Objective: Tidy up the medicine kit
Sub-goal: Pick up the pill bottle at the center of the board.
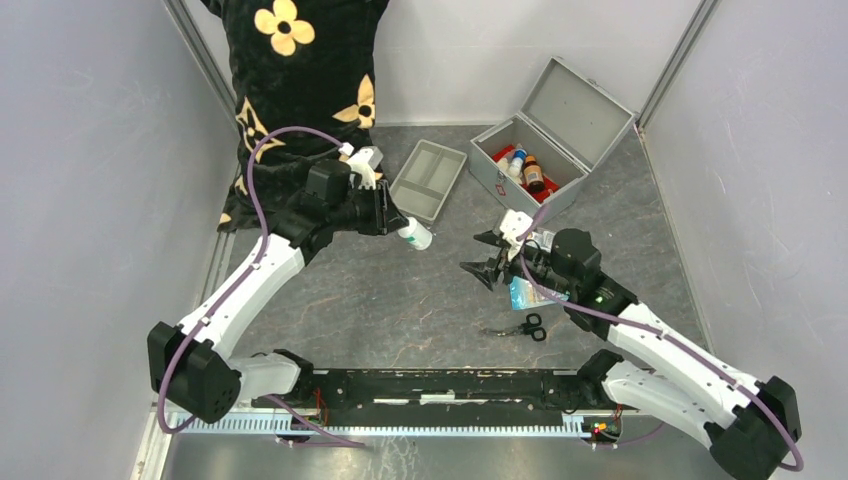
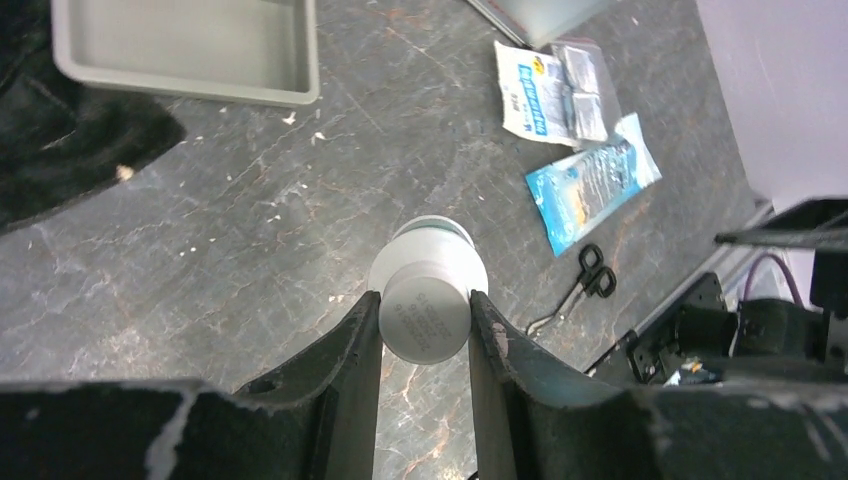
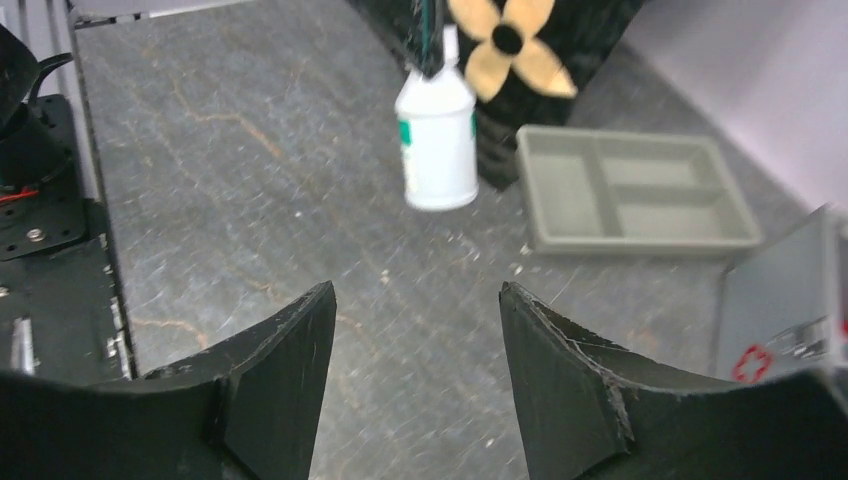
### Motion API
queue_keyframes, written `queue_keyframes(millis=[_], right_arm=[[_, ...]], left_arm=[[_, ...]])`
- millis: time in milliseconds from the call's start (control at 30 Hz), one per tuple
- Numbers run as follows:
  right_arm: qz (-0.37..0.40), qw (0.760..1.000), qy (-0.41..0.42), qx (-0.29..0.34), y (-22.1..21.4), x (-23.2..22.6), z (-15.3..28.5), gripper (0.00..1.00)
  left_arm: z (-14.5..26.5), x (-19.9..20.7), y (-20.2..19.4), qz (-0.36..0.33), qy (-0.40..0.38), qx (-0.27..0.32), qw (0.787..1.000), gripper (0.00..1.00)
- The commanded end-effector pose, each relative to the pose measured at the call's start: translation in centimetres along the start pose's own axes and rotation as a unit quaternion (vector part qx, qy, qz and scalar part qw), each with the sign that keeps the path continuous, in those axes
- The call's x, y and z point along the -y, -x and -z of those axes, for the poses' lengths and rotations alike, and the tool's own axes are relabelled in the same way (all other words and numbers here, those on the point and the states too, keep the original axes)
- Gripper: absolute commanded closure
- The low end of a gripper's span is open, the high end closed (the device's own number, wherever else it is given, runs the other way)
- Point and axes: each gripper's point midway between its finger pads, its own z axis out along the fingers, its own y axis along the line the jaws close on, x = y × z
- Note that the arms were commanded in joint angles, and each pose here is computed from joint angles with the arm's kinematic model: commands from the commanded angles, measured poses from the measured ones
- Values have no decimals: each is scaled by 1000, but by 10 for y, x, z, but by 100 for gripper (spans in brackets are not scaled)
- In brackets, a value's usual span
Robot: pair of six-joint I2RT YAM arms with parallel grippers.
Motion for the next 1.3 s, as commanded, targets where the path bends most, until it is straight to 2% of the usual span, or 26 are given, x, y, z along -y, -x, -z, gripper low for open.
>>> queue_keyframes(millis=[0, 133, 300, 700, 1133, 1267], right_arm=[[98, 994, 3, 56, 25, 4, -1, 32], [98, 991, 59, 64, 27, -14, -13, 31], [110, 989, 67, 71, 37, -18, -30, 30], [91, 993, 70, 30, 17, -17, -55, 31], [65, 994, 85, 10, 16, -20, -62, 54], [65, 995, 79, 9, 17, -18, -61, 68]], left_arm=[[25, 46, 22, -106, -113, 29, 988, 98], [33, 68, 14, -131, -176, 15, 975, 98], [39, 89, 4, -156, -227, 3, 961, 98], [59, 114, -6, -187, -278, 1, 942, 98], [66, 122, -8, -193, -294, 1, 936, 98], [65, 123, -8, -192, -294, 0, 936, 98]])
